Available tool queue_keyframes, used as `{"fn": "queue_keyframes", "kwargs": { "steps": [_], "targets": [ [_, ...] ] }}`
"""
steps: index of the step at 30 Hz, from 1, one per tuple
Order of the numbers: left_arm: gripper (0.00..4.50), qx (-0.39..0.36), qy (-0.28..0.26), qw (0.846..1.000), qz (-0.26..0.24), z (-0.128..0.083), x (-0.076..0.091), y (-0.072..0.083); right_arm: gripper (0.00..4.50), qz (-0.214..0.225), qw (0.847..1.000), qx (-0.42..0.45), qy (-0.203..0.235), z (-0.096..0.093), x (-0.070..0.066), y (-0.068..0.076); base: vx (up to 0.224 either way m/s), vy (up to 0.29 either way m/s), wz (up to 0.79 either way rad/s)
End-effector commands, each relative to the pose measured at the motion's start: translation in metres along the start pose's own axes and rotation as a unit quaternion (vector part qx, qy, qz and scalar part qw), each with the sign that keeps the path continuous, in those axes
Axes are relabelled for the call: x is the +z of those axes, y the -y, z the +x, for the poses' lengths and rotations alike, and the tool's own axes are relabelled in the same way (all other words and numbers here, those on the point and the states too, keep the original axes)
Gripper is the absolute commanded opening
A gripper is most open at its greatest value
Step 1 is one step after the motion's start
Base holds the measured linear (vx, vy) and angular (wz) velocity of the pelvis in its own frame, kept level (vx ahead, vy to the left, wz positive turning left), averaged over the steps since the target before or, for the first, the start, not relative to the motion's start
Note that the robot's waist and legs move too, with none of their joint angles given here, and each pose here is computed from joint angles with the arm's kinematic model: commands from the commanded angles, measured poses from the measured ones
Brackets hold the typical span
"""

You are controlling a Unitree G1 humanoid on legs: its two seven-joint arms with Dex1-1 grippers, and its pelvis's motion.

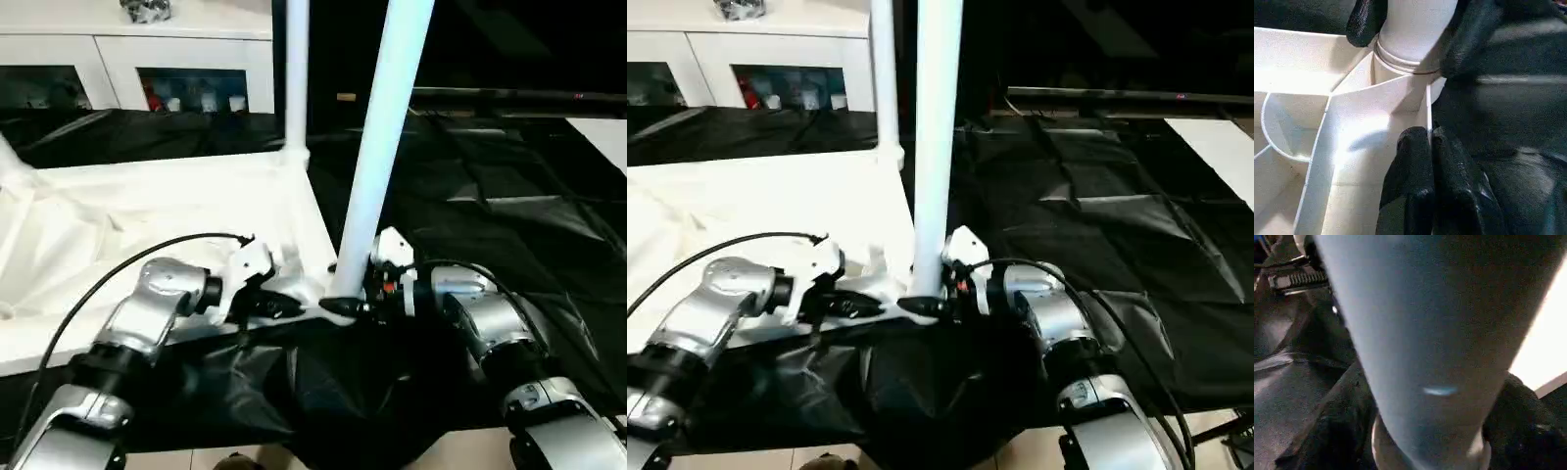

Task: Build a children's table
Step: Rotate leg to tighten

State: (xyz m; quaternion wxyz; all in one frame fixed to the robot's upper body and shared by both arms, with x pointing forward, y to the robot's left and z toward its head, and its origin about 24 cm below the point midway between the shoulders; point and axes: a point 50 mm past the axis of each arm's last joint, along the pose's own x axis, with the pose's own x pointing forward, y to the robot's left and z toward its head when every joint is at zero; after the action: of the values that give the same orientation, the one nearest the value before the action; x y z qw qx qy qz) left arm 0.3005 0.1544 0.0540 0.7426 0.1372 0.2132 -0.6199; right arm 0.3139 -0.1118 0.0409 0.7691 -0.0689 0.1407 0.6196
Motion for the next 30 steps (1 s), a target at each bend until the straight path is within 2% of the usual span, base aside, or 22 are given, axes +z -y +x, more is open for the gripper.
{"fn": "queue_keyframes", "kwargs": {
  "steps": [1, 12, 19, 23, 27, 30],
  "targets": [
    [0.0, -0.008, 0.02, 1.0, 0.013, 0.001, 0.009, 0.002, 2.92, 0.007, 0.999, 0.03, -0.031, 0.005, -0.012, -0.009, 0.0, 0.0, 0.0],
    [0.0, -0.012, 0.019, 1.0, 0.008, 0.001, 0.007, 0.004, 2.11, -0.001, 0.999, 0.032, -0.037, 0.005, -0.012, -0.009, 0.0, 0.0, 0.0],
    [0.0, -0.007, 0.023, 1.0, 0.004, 0.003, 0.007, 0.004, 2.02, 0.003, 0.999, 0.037, -0.032, 0.006, -0.014, -0.013, 0.0, 0.0, 0.0],
    [0.0, 0.046, 0.035, 0.998, -0.001, 0.014, 0.01, -0.003, 2.02, 0.018, 0.999, 0.019, -0.019, 0.013, -0.016, -0.016, 0.0, 0.0, 0.0],
    [0.0, 0.108, 0.039, 0.993, -0.02, 0.033, 0.017, -0.013, 2.01, 0.044, 0.997, -0.062, -0.016, 0.03, -0.019, -0.011, 0.0, 0.0, 0.0],
    [0.0, 0.182, 0.05, 0.981, -0.04, 0.048, 0.029, -0.025, 1.99, 0.065, 0.986, -0.15, -0.021, 0.046, -0.019, -0.005, -0.02, 0.004, -0.01]
  ]
}}
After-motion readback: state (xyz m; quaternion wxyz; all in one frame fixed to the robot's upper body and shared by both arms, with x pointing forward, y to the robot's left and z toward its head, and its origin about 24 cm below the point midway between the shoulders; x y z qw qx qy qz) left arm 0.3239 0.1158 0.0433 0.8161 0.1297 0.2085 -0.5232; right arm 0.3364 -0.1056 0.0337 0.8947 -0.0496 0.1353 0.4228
